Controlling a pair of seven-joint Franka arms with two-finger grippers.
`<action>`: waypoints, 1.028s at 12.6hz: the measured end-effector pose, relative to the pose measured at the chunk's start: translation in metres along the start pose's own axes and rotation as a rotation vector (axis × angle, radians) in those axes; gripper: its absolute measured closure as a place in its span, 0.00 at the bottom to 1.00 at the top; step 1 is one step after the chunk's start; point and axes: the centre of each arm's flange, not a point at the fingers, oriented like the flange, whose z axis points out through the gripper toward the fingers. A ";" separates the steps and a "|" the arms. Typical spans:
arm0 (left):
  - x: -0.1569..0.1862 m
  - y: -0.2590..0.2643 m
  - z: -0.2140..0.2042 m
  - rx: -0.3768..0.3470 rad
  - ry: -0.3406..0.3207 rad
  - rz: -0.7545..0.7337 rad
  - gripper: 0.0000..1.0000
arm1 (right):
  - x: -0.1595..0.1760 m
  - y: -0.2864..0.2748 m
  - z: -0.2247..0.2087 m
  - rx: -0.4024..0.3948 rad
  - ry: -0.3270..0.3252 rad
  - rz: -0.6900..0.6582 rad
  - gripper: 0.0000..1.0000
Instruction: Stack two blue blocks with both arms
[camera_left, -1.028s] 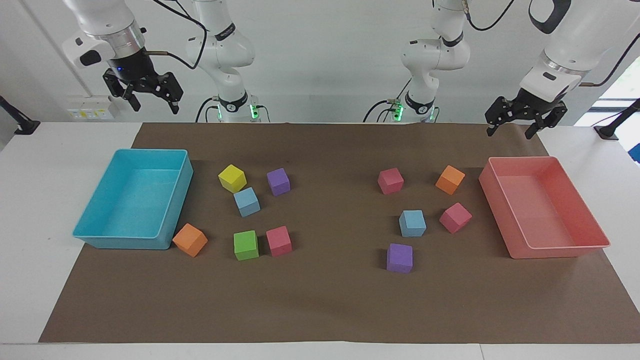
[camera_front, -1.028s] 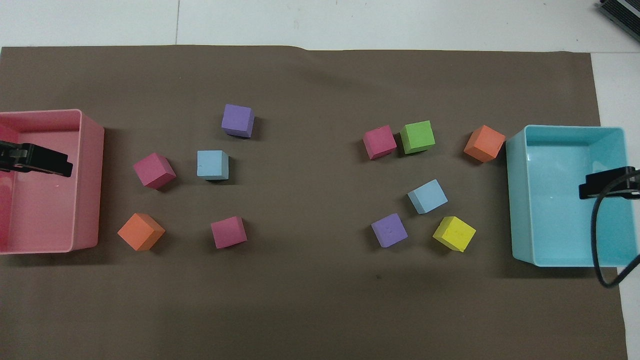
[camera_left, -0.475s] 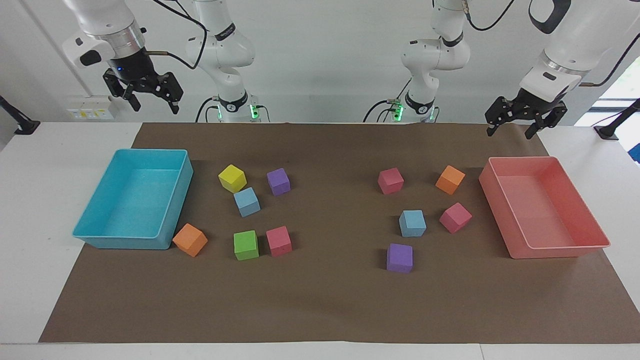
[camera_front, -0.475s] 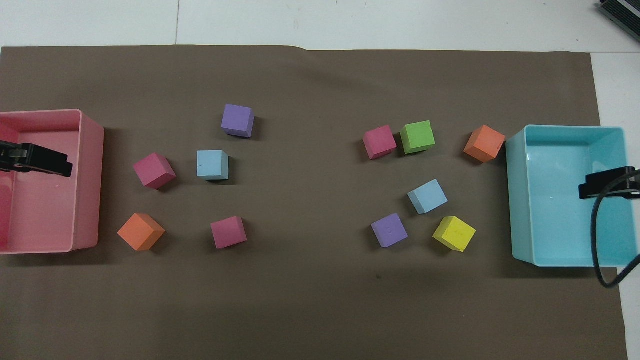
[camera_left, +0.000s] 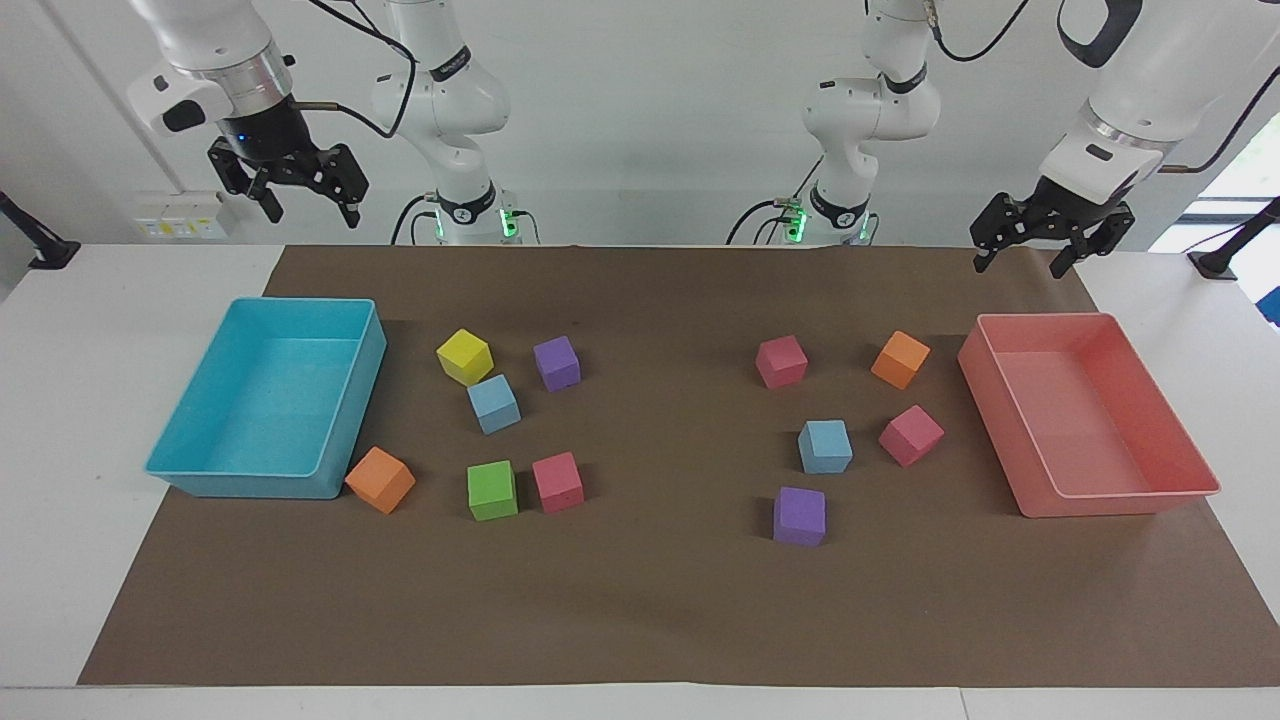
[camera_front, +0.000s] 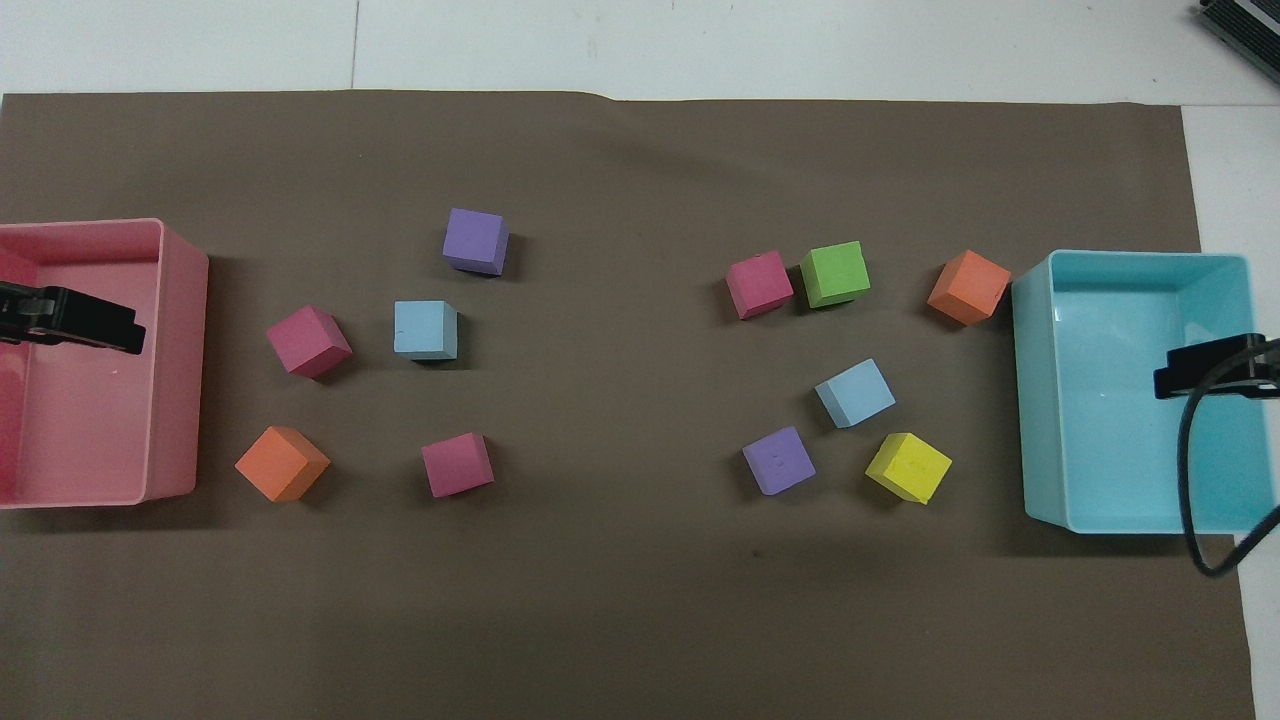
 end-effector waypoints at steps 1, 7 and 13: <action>0.000 0.000 0.000 0.000 0.000 0.000 0.00 | 0.000 0.000 0.000 0.000 -0.001 -0.001 0.00; 0.000 0.000 0.000 0.000 0.000 0.000 0.00 | 0.000 -0.003 0.001 -0.001 -0.002 -0.005 0.00; 0.000 0.000 0.000 0.000 0.000 0.000 0.00 | 0.000 -0.003 0.003 -0.001 -0.006 -0.005 0.00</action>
